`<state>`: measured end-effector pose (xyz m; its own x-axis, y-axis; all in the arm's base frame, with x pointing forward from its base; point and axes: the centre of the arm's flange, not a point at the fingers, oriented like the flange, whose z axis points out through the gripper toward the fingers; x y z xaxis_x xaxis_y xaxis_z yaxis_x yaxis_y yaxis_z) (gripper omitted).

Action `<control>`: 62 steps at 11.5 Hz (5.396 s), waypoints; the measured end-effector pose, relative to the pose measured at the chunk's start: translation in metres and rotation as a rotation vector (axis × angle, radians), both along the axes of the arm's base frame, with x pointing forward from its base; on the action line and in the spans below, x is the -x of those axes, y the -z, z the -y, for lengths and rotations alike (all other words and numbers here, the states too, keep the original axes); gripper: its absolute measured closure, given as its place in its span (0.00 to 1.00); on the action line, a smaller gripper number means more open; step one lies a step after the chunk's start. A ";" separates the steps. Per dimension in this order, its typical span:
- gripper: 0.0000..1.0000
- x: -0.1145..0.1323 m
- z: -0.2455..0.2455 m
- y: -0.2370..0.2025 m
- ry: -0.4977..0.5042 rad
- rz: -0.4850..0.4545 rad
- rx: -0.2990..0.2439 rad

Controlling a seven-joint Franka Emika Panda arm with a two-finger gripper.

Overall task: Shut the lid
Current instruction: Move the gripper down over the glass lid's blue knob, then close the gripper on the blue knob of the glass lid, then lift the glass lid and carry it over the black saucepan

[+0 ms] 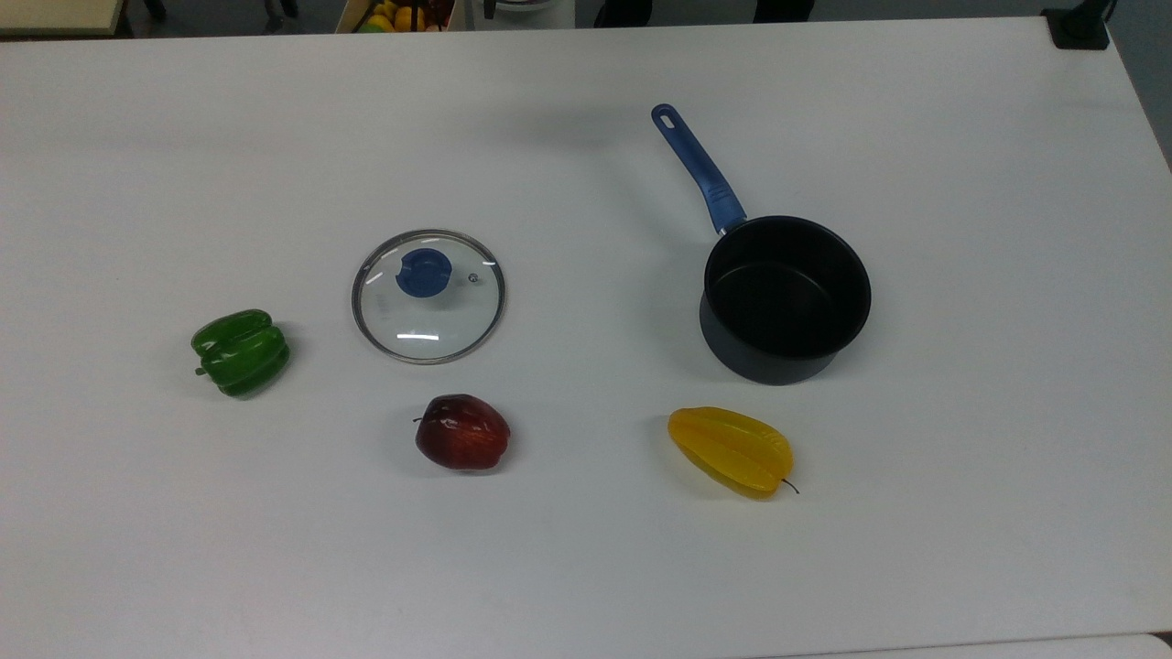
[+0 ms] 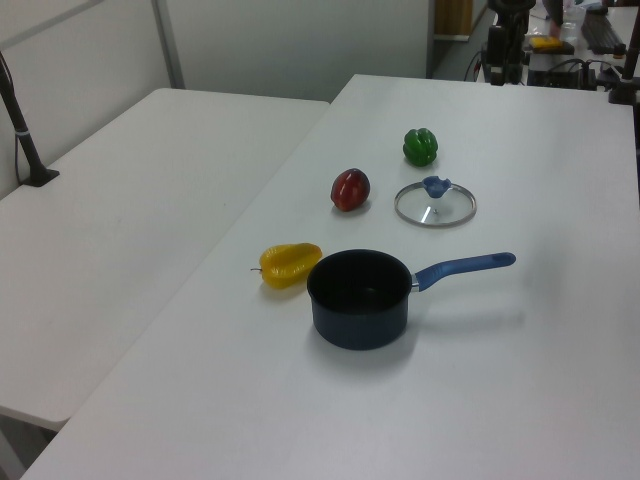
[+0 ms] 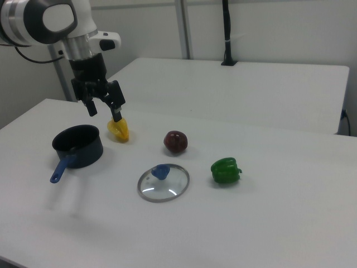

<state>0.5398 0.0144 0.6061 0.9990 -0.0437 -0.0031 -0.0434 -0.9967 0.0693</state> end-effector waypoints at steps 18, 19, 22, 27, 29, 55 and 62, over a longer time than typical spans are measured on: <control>0.00 -0.017 0.050 0.215 0.027 0.256 -0.022; 0.00 -0.024 0.050 0.227 0.023 0.289 -0.024; 0.00 -0.041 0.049 0.259 0.008 0.398 -0.033; 0.05 -0.047 0.047 0.278 0.001 0.413 -0.038; 0.11 -0.050 0.045 0.274 -0.003 0.423 -0.039; 0.38 -0.067 -0.094 0.174 0.020 0.431 -0.093; 0.38 -0.052 -0.254 0.118 -0.099 0.391 -0.080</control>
<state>0.5921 0.2686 0.4885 0.9249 0.0372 0.3784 0.0448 -0.9989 -0.0113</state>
